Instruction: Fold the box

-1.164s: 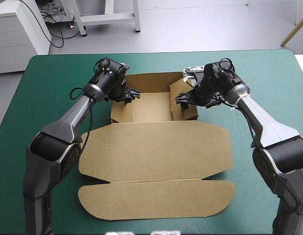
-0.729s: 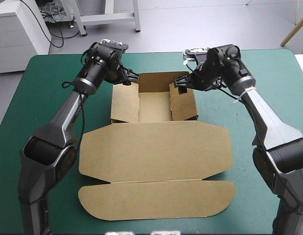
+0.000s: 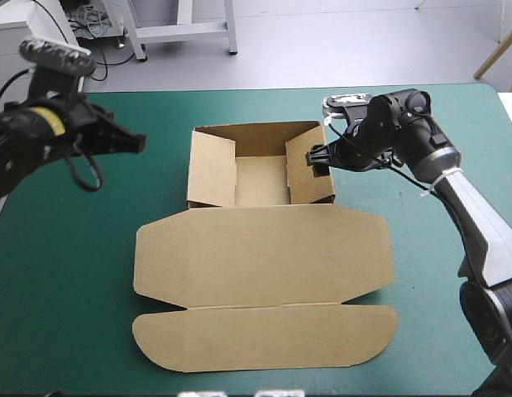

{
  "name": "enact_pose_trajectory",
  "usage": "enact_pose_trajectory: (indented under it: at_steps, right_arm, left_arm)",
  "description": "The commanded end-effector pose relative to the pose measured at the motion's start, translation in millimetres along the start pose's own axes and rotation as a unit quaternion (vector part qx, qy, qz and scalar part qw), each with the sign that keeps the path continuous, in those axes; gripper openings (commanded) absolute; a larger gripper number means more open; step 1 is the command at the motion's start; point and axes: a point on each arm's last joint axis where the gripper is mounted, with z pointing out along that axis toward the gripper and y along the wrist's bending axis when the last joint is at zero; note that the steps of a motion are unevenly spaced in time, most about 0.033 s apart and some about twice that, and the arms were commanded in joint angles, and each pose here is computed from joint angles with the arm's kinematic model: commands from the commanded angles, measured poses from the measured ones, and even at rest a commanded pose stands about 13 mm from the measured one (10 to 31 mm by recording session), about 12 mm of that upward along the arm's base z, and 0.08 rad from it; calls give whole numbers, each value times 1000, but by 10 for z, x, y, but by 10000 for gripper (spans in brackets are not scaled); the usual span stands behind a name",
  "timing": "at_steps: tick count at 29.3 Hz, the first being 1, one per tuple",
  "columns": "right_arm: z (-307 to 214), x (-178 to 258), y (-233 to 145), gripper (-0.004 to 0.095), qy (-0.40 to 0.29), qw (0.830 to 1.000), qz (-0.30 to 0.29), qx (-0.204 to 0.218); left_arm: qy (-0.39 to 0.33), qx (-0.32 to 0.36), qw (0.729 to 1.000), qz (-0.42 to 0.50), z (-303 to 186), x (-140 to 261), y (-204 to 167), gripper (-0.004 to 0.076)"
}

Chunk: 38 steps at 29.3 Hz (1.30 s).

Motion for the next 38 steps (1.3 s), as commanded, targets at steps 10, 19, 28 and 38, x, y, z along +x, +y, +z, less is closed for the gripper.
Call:
enact_pose_trajectory:
  at_steps: [10, 19, 28, 38]
  right_arm:
    - [293, -243, 34, 833, -43, 999, 14, -24]
    - [547, -458, 25, 833, -13, 1000, 6, -9]
    - [741, -524, 27, 833, 12, 1000, 7, -10]
    - [750, -518, 22, 790, 13, 1000, 7, -8]
  left_arm:
    - [-5, 41, 999, -34, -931, 1494, 177, -10]
    - [0, 41, 999, -33, -944, 1922, 188, -10]
    - [34, 40, 998, -27, -784, 2027, 153, -10]
    - [32, 29, 999, -23, -782, 2026, 173, -10]
